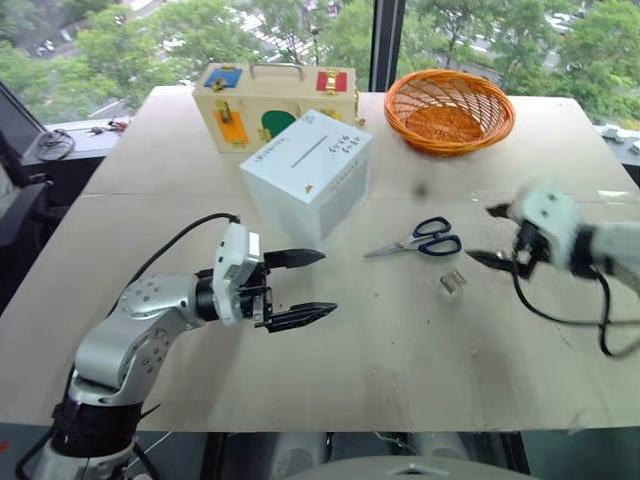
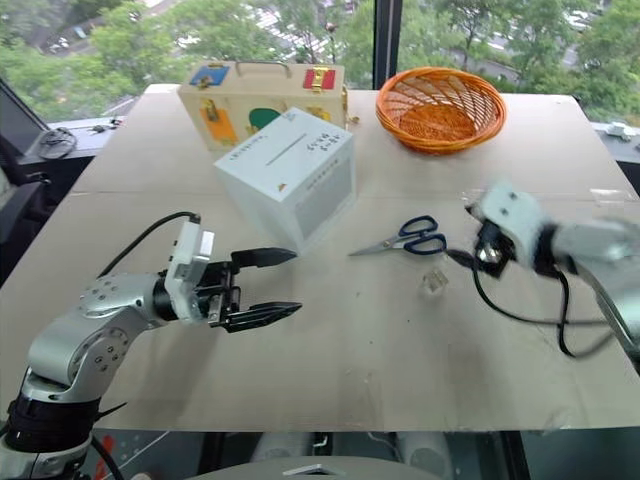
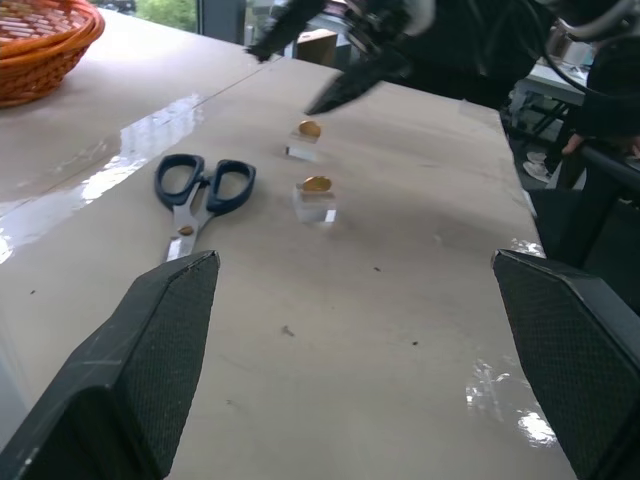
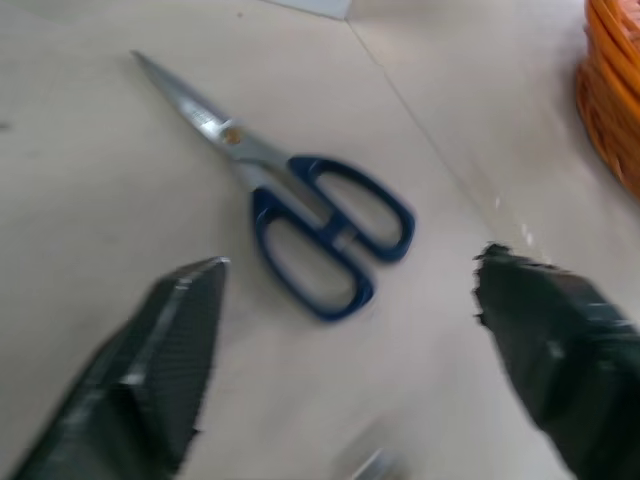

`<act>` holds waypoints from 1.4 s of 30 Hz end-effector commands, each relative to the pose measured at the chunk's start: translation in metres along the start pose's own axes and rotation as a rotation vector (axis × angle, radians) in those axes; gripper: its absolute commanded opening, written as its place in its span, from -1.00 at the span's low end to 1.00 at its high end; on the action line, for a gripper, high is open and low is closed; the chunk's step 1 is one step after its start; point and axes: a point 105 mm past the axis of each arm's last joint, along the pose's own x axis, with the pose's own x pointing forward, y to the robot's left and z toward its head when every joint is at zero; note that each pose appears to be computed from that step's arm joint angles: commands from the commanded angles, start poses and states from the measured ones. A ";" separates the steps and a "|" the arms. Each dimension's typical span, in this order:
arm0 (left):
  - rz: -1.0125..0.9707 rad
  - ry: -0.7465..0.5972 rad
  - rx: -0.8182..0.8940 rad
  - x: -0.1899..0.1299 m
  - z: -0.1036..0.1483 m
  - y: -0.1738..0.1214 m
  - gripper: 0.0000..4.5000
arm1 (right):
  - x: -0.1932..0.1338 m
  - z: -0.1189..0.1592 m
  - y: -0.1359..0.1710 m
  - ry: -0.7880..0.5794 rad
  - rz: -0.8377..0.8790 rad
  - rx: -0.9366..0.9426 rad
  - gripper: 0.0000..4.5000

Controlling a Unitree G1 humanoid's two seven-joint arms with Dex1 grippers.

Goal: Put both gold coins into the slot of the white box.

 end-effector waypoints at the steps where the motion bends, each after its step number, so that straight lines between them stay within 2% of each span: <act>1: 0.002 -0.019 0.039 0.002 0.006 -0.005 1.00 | 0.015 -0.006 -0.012 0.048 0.051 -0.073 0.65; 8: 0.038 -0.017 0.037 -0.001 0.005 -0.010 1.00 | 0.042 -0.018 -0.026 0.133 0.164 -0.157 0.65; 12: 0.051 -0.018 0.032 -0.002 0.004 -0.013 1.00 | 0.056 -0.013 -0.033 0.133 0.182 -0.199 0.65; 18: 0.068 -0.022 0.030 -0.004 0.003 -0.014 1.00 | 0.071 -0.010 -0.027 0.136 0.256 -0.232 0.65; 25: 0.089 -0.023 0.036 -0.005 0.001 -0.015 1.00 | 0.083 -0.027 -0.025 0.210 0.300 -0.231 0.65; 29: 0.102 -0.023 0.036 -0.007 0.000 -0.014 1.00 | 0.083 -0.030 -0.023 0.227 0.336 -0.223 0.11; 32: 0.105 -0.023 0.037 -0.007 0.000 -0.014 1.00 | 0.083 -0.026 -0.023 0.219 0.351 -0.226 -0.51; 42: 0.103 -0.026 0.042 -0.005 -0.001 -0.013 1.00 | 0.087 -0.027 -0.021 0.221 0.353 -0.216 -0.51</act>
